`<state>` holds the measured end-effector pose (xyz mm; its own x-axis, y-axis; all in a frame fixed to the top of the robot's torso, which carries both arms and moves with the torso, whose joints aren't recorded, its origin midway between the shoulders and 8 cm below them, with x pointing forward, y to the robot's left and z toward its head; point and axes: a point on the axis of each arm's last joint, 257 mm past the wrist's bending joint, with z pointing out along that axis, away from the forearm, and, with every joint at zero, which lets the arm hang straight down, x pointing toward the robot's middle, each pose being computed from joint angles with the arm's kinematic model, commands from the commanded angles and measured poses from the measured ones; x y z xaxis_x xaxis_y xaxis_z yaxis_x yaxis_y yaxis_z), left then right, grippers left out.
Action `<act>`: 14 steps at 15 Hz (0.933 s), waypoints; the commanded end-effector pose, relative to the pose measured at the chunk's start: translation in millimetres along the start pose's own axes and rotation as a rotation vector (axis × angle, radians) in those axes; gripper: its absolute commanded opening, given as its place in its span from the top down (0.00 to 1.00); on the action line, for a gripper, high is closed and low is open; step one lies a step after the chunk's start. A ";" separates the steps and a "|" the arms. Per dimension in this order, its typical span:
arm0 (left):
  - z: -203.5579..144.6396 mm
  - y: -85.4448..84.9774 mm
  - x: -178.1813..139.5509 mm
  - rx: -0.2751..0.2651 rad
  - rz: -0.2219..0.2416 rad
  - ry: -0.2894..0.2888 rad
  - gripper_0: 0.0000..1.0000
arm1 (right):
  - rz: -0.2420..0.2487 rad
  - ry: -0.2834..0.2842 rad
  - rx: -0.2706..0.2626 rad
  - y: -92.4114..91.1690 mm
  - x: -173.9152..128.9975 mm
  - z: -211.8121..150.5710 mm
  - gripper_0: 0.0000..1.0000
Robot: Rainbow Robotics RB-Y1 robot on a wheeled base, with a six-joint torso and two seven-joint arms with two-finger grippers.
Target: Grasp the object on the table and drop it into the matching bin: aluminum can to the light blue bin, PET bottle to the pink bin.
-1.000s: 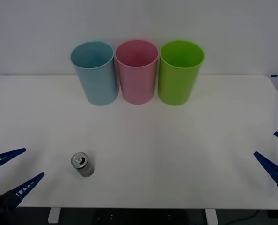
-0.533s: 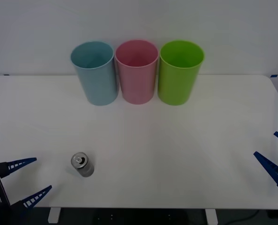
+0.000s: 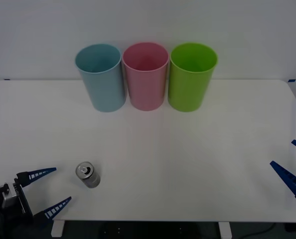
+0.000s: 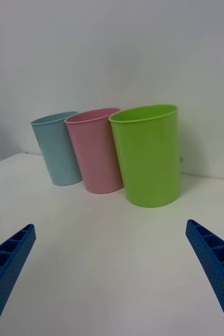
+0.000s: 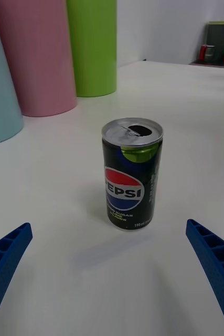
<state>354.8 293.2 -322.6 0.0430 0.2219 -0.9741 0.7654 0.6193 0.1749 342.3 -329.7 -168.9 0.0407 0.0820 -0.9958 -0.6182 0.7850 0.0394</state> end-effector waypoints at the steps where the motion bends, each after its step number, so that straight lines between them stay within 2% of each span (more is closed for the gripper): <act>1: 14.5 -0.6 2.4 0.008 -0.007 -0.007 0.00 | 0.000 0.000 0.000 0.0 0.0 0.0 0.00; 4: 36.5 -5.8 -1.0 -0.002 -0.022 -0.040 0.00 | 0.000 0.000 0.000 0.0 0.0 0.0 0.00; 14: 77.7 -16.2 -2.2 0.012 -0.016 -0.048 0.00 | 0.000 0.000 0.000 0.0 0.0 0.0 0.00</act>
<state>390.5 225.3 -334.6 0.0607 0.1759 -0.9825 0.7754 0.6115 0.1574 342.2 -329.7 -168.9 0.0406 0.0821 -0.9958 -0.6182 0.7850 0.0396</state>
